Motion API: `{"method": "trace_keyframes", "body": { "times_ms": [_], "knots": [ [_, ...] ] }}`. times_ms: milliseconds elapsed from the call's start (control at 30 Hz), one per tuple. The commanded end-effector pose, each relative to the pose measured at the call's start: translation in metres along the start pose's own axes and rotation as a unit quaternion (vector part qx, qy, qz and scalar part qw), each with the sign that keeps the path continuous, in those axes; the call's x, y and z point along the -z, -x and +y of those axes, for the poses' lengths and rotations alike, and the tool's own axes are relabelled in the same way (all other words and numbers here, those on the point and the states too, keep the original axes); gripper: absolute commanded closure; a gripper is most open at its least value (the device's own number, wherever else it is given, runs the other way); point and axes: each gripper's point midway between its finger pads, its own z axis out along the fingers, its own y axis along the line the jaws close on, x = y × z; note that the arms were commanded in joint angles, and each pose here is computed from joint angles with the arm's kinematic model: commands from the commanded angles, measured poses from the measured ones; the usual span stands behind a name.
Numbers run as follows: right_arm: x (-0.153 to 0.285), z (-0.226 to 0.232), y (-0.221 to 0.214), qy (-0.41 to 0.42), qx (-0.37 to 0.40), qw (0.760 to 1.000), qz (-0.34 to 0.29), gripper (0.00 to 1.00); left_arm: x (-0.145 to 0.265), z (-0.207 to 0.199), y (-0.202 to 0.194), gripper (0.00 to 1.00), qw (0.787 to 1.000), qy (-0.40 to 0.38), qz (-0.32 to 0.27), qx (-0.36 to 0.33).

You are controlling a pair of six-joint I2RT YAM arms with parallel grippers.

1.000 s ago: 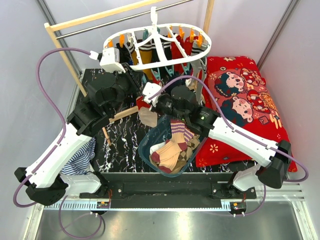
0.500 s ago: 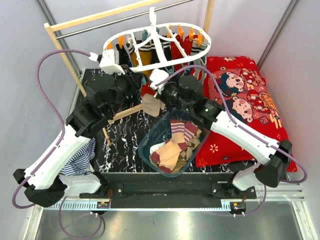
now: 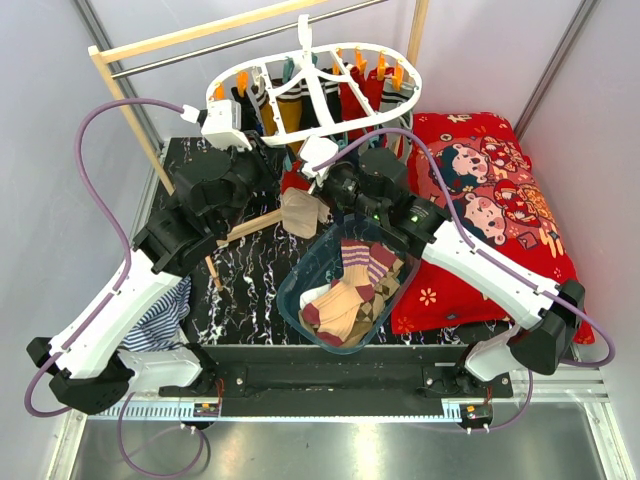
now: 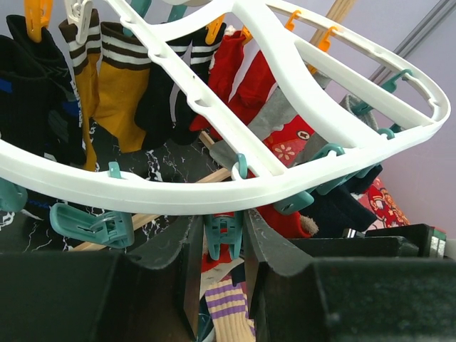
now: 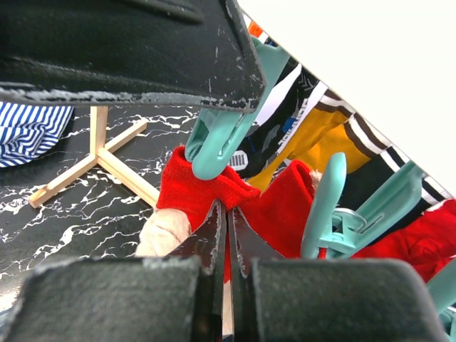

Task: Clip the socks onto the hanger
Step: Clamp the sock onto the hanger.

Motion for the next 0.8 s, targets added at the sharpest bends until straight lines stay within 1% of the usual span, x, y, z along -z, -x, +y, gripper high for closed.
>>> {"method": "trace_keyframes", "body": {
  "times_ms": [0, 267, 567, 767],
  "knots": [
    [0.003, -0.013, 0.037, -0.009, -0.004, 0.999, -0.054, 1.0, 0.001, -0.007, 0.006, 1.0, 1.0, -0.019, -0.007, -0.013],
    [0.003, -0.014, 0.039, -0.006, -0.011, 0.998, -0.058, 1.0, 0.0, -0.007, 0.006, 1.0, 0.999, -0.027, -0.013, -0.029],
    [0.004, -0.017, 0.044, -0.002, -0.026, 0.997, -0.066, 1.0, 0.003, -0.016, 0.004, 1.0, 0.998, -0.058, -0.014, -0.036],
    [0.005, -0.017, 0.049, 0.009, -0.037, 0.996, -0.074, 1.0, 0.005, -0.014, 0.007, 1.0, 0.997, -0.058, -0.022, -0.049]
  ]
}}
